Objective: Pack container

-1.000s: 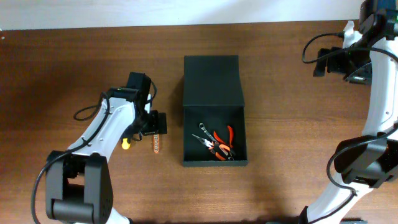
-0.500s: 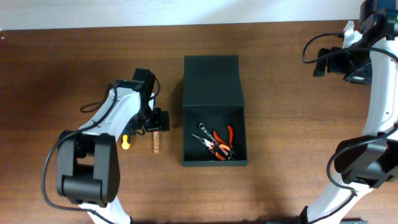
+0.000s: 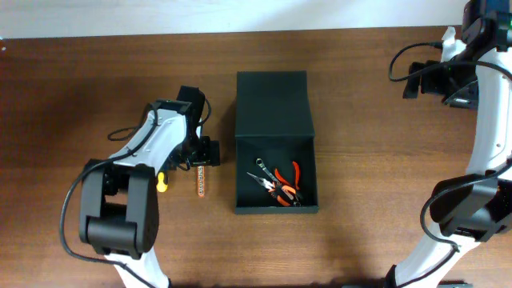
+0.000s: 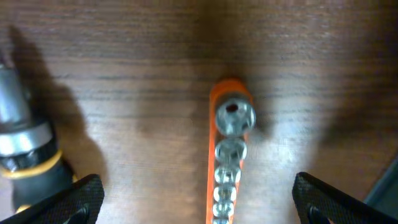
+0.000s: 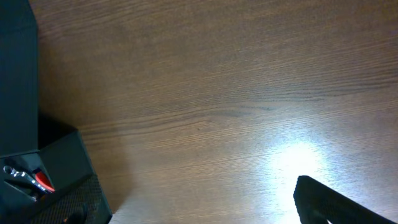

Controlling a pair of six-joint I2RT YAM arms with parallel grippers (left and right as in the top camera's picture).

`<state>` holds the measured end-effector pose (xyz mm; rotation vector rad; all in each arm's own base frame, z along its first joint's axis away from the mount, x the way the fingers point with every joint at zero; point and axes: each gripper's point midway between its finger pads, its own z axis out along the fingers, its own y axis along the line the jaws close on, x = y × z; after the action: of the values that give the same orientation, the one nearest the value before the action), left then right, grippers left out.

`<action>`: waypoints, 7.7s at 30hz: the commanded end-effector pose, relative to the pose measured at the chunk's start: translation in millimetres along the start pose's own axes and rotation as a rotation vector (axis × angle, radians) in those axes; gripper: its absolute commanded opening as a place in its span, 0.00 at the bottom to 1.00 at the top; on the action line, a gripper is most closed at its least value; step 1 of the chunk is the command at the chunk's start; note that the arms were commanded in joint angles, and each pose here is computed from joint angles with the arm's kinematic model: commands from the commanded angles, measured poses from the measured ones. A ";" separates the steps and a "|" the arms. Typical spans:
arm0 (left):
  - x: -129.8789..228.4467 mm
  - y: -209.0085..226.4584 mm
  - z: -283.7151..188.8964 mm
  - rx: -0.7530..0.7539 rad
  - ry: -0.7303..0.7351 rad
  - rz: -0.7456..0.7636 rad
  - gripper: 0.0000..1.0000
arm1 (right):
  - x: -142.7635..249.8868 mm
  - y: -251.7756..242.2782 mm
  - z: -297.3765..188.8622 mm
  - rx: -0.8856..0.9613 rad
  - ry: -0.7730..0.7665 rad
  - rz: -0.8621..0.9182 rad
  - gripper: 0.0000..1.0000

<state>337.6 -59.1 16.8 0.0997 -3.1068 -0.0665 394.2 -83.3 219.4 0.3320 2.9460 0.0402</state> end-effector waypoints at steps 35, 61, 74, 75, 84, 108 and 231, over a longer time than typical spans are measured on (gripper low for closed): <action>14.3 -16.0 13.7 0.096 0.052 0.025 0.99 | 0.3 1.2 -1.9 -0.006 -0.005 -0.001 0.99; 23.0 0.8 15.8 -0.009 -0.003 0.007 0.99 | 0.3 1.2 -1.9 -0.006 -0.005 -0.001 0.99; 24.0 4.7 17.3 -0.031 -0.004 -0.023 0.99 | 0.3 1.2 -1.9 -0.006 -0.005 -0.001 0.99; 24.0 4.6 17.3 -0.030 -0.004 -0.023 0.99 | 0.3 1.2 -1.9 -0.006 -0.005 -0.001 0.99; 24.6 -0.6 17.3 0.000 0.001 -0.013 0.99 | 0.3 1.2 -1.9 -0.006 -0.005 -0.001 0.99; 22.7 -6.5 18.0 0.033 -0.005 -0.014 0.99 | 0.3 1.2 -1.9 -0.006 -0.005 -0.001 0.99; 35.0 -209.9 -26.8 0.152 -0.122 0.824 0.02 | 0.3 1.2 -1.9 -0.006 -0.005 -0.001 0.99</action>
<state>319.1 -267.5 42.8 -1.1619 -3.0142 0.1745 394.2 -83.3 219.4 0.3314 2.9460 0.0402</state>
